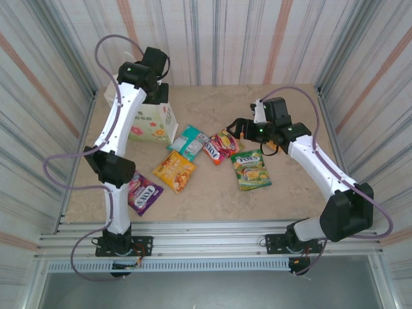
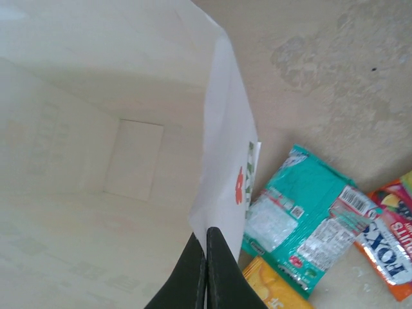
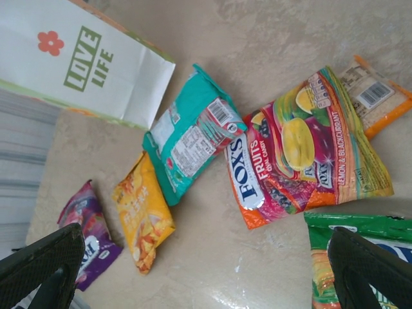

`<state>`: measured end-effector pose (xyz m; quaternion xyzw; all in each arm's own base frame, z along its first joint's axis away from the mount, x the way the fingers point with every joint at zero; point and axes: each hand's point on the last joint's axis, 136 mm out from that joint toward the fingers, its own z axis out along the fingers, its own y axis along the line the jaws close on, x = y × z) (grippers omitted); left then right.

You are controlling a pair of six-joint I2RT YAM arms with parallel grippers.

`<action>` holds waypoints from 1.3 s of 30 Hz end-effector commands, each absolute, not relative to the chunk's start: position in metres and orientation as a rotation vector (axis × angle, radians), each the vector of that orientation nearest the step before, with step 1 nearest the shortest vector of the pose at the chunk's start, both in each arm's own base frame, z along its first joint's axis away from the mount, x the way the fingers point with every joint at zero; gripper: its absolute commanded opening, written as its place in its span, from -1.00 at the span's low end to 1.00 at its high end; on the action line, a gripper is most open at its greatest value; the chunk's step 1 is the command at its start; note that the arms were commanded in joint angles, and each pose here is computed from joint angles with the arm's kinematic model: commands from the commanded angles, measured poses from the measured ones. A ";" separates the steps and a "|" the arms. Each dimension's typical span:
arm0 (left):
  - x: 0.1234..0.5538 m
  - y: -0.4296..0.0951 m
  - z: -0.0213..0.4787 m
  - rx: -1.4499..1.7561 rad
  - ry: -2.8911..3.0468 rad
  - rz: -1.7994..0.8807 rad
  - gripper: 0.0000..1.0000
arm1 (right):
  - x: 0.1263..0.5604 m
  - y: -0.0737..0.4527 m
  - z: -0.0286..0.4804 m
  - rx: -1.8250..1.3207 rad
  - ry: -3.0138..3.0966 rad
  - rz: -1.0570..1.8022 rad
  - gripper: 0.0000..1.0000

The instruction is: Place the snacks into the paper bag

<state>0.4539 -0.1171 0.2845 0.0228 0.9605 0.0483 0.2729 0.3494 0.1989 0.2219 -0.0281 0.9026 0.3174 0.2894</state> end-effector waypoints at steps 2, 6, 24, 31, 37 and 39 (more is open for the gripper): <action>0.430 -0.088 0.290 0.089 2.624 0.300 -1.00 | 0.351 0.205 0.227 -0.084 2.403 0.836 0.98; 0.420 -0.077 0.290 0.108 2.634 0.377 -1.00 | 0.352 0.205 0.227 -0.085 2.402 0.832 0.98; 0.385 -0.087 0.274 0.115 2.723 0.303 -0.91 | 0.349 0.209 0.229 -0.087 2.399 0.836 0.98; 0.378 -0.095 0.275 0.097 2.722 0.247 -0.54 | 0.345 0.206 0.229 -0.083 2.397 0.826 0.98; 0.373 -0.099 0.292 0.094 2.675 0.221 -0.21 | 0.341 0.201 0.230 -0.084 2.391 0.803 0.98; 0.370 -0.101 0.299 0.100 2.657 0.205 -0.14 | 0.339 0.200 0.229 -0.086 2.396 0.804 0.98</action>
